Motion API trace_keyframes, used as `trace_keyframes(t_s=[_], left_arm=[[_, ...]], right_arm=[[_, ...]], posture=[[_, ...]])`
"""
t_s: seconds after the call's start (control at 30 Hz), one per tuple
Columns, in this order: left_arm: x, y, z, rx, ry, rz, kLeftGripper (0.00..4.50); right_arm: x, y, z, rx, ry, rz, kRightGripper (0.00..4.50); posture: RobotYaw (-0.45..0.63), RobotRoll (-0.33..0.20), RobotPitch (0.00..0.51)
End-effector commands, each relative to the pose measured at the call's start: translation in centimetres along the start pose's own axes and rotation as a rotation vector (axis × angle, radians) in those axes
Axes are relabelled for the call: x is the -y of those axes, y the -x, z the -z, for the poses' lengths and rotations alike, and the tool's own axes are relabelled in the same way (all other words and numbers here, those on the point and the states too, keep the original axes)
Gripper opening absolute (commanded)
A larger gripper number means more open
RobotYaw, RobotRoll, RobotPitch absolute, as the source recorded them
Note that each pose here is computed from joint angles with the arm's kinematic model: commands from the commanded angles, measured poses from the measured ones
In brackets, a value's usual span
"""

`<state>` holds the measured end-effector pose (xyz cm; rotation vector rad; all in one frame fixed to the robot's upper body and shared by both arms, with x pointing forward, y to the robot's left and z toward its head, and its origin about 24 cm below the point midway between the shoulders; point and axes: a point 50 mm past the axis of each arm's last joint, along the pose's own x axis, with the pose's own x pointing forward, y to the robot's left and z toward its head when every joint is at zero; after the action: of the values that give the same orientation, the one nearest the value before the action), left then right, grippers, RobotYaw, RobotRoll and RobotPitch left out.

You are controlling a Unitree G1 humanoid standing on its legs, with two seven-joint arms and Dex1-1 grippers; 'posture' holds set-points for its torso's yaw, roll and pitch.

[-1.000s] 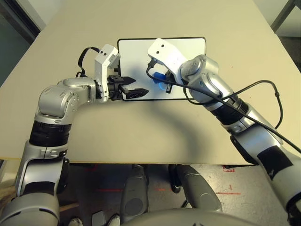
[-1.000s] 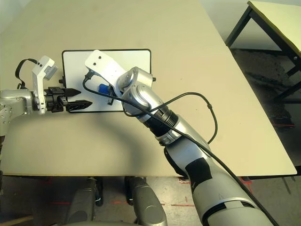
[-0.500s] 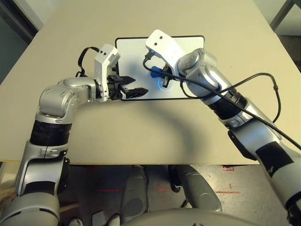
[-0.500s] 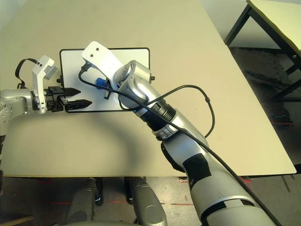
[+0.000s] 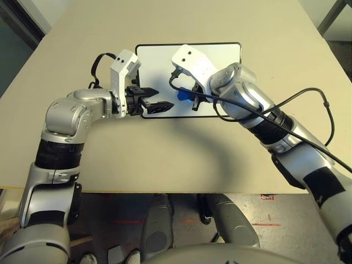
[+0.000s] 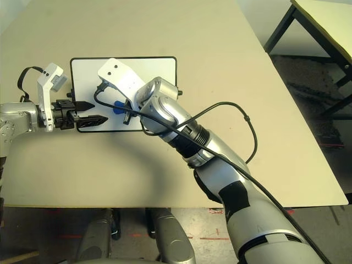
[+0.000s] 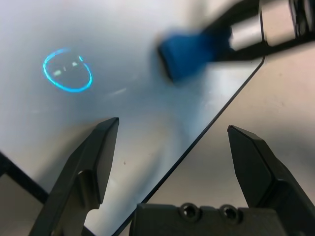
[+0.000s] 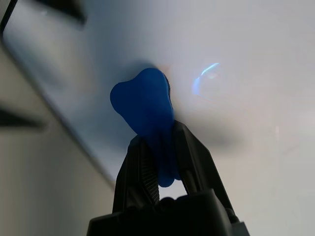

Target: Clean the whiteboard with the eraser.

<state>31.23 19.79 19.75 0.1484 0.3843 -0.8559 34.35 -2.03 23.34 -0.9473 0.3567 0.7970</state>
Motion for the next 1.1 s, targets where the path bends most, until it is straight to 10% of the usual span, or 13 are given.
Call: trace_keyframes(t_s=[0.03, 0.33, 0.8, 1.1], left_arm=[[-0.1, -0.2, 0.4, -0.02, 0.005, 0.001, 4.5], [-0.1, -0.1, 0.4, -0.024, 0.005, 0.0, 4.5], [-0.1, -0.2, 0.2, -0.012, -0.002, 0.0, 4.5], [-0.4, 1.2, -4.9, 0.361, -0.158, -0.105, 4.5]], right_arm=[[-0.3, -0.3, -0.1, 0.015, -0.014, -0.027, 0.6], [-3.3, -0.3, 1.2, -0.029, 0.004, -0.14, 0.6], [-0.2, 0.1, 0.1, 0.056, -0.076, -0.037, 0.6], [6.4, 8.1, 0.4, 0.293, -0.375, 0.167, 0.6]], posture=[[-0.09, 0.0, 0.194], [-0.09, 0.0, 0.199], [-0.08, 0.0, 0.193], [-0.04, 0.0, 0.16]])
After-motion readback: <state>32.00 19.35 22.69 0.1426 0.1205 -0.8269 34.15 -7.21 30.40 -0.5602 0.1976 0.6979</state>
